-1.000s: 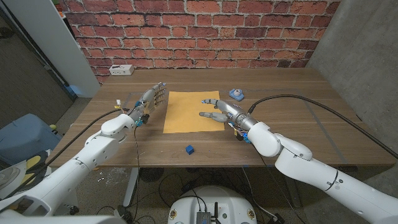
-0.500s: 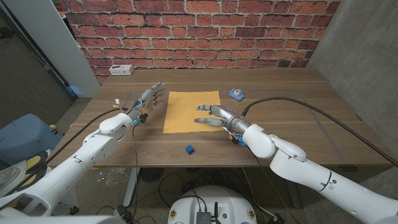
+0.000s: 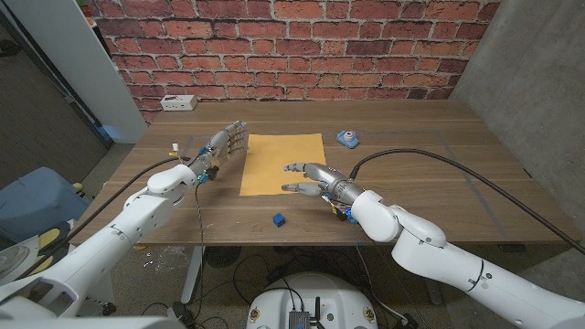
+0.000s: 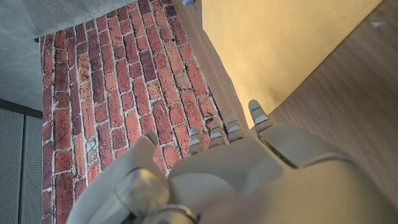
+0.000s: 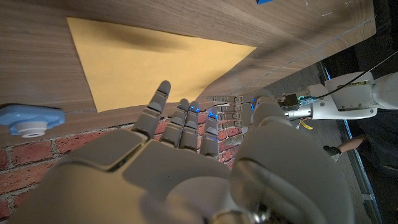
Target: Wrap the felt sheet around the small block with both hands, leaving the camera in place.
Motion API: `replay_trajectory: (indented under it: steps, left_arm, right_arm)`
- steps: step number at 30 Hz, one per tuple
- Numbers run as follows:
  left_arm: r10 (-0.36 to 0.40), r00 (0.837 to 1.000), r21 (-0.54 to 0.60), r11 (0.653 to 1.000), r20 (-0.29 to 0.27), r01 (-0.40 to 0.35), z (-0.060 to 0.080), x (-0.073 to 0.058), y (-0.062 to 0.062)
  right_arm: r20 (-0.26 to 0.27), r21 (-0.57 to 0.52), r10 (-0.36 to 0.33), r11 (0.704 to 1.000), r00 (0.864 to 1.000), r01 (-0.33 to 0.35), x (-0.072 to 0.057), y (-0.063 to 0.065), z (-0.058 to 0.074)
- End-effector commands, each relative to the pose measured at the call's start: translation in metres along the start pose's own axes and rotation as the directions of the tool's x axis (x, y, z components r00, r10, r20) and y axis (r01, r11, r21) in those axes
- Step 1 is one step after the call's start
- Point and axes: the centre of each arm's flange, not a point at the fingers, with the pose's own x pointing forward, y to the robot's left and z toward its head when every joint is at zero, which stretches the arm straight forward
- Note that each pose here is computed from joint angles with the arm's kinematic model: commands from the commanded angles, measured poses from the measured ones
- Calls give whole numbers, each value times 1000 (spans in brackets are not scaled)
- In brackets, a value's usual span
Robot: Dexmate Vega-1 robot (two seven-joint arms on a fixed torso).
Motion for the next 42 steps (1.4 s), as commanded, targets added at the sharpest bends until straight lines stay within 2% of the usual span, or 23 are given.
replay_trajectory:
  steps: [1,14,25,42]
  left_arm:
    - [-36,999,2,999,-12,36,-2,5,-4]
    - [-46,999,12,999,-5,46,2,5,-6]
    - [-66,998,15,998,-9,66,1,4,-11]
    - [-75,997,16,997,-6,75,-1,-3,-11]
  right_arm:
    - [4,-27,44,999,999,-44,-10,30,23]
    - [-2,-25,29,999,1000,-29,-21,39,32]
    - [-60,-98,48,994,997,-54,-28,52,43]
    - [-82,-174,89,979,993,-102,-26,70,57]
